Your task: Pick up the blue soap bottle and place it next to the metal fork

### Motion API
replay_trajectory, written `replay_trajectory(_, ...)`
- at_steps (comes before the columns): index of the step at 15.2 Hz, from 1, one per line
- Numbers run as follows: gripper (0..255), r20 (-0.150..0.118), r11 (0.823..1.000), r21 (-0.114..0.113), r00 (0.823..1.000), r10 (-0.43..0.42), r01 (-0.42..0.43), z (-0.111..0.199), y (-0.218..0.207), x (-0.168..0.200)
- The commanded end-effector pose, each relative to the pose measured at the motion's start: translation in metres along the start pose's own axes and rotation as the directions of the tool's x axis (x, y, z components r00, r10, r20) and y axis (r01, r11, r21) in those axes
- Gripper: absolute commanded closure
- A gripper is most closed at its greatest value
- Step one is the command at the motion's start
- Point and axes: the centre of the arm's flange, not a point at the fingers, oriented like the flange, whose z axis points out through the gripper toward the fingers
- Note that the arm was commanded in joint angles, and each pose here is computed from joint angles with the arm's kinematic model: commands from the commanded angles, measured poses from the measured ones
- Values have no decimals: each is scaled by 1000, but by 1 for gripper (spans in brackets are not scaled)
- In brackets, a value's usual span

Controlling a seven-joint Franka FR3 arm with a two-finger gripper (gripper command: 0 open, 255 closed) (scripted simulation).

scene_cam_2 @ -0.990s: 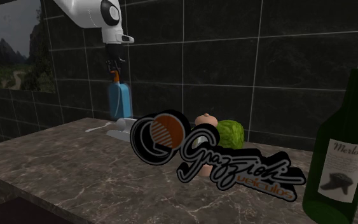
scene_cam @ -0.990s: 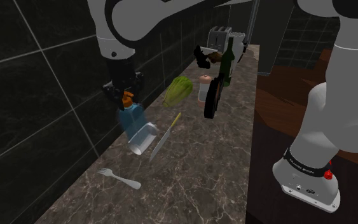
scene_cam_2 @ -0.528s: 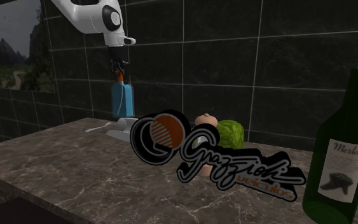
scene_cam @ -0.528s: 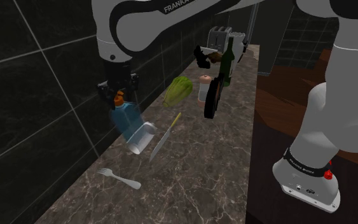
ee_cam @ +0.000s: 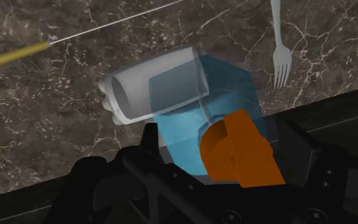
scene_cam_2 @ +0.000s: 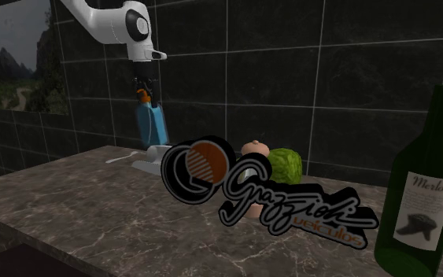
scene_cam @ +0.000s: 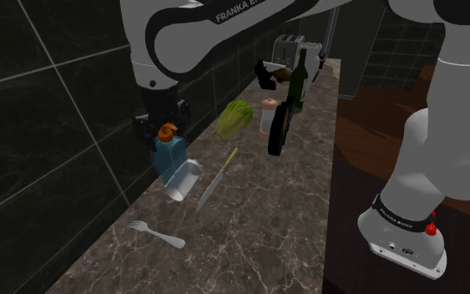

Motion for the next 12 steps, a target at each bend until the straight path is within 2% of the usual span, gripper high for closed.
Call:
replay_trajectory(1, 0, 103, 998, -65, 995, 5, 2, 22, 12, -16)
replay_trajectory(3, 0, 103, 998, -65, 995, 5, 2, 16, 7, -8)
replay_trajectory(4, 0, 103, 998, -65, 995, 4, 3, 35, 6, -8)
replay_trajectory(8, 0, 103, 998, -65, 995, 4, 3, -15, 2, -3)
replay_trajectory(12, 0, 103, 998, -65, 995, 4, 3, -15, 2, -3)
